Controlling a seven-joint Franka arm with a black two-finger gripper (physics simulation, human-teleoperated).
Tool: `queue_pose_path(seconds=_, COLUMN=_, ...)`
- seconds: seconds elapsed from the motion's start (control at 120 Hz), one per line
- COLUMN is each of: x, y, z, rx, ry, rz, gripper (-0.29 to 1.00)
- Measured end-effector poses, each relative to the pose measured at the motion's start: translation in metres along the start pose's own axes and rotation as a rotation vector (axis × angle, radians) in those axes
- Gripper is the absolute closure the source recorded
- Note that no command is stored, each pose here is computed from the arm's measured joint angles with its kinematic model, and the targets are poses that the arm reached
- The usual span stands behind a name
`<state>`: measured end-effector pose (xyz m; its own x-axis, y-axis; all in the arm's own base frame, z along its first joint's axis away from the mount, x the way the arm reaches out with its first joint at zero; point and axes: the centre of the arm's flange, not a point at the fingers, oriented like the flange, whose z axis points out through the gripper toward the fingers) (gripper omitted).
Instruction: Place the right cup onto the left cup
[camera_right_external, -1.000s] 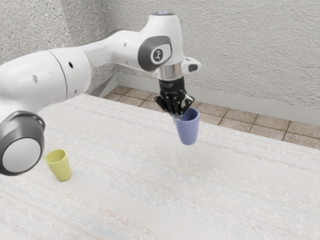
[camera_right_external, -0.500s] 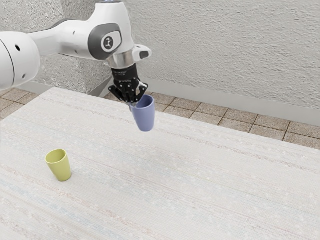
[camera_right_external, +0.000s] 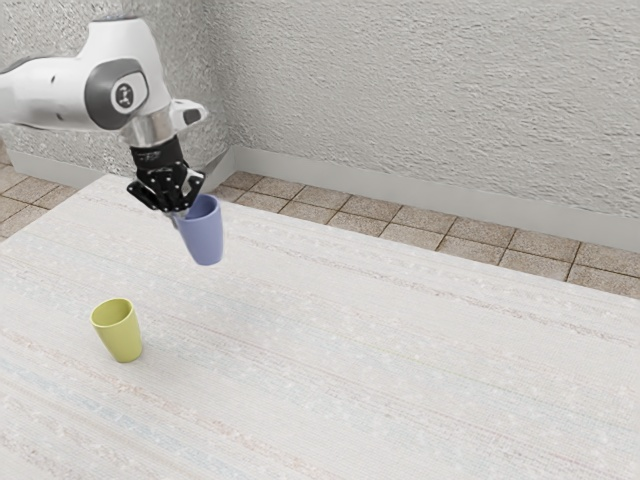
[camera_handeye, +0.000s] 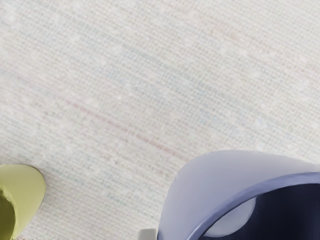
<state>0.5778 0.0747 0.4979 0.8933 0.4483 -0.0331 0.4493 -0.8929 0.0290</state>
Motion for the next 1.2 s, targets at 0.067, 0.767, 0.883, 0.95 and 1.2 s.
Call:
queue_pose_path(seconds=0.067, x=-0.002, y=-0.015, z=0.000, rx=0.002, ry=0.006, rz=-0.018, gripper=0.79)
queue_pose_path(seconds=0.767, x=-0.037, y=-0.149, z=0.011, rx=0.004, ry=0.006, rz=-0.224, gripper=0.79)
queue_pose_path(seconds=0.883, x=-0.040, y=-0.154, z=0.011, rx=0.005, ry=0.013, rz=-0.235, gripper=0.79)
queue_pose_path(seconds=0.95, x=-0.040, y=-0.158, z=0.011, rx=0.005, ry=0.014, rz=-0.243, gripper=0.79)
queue_pose_path(seconds=1.2, x=-0.042, y=-0.181, z=0.018, rx=0.007, ry=0.004, rz=-0.288, gripper=0.79)
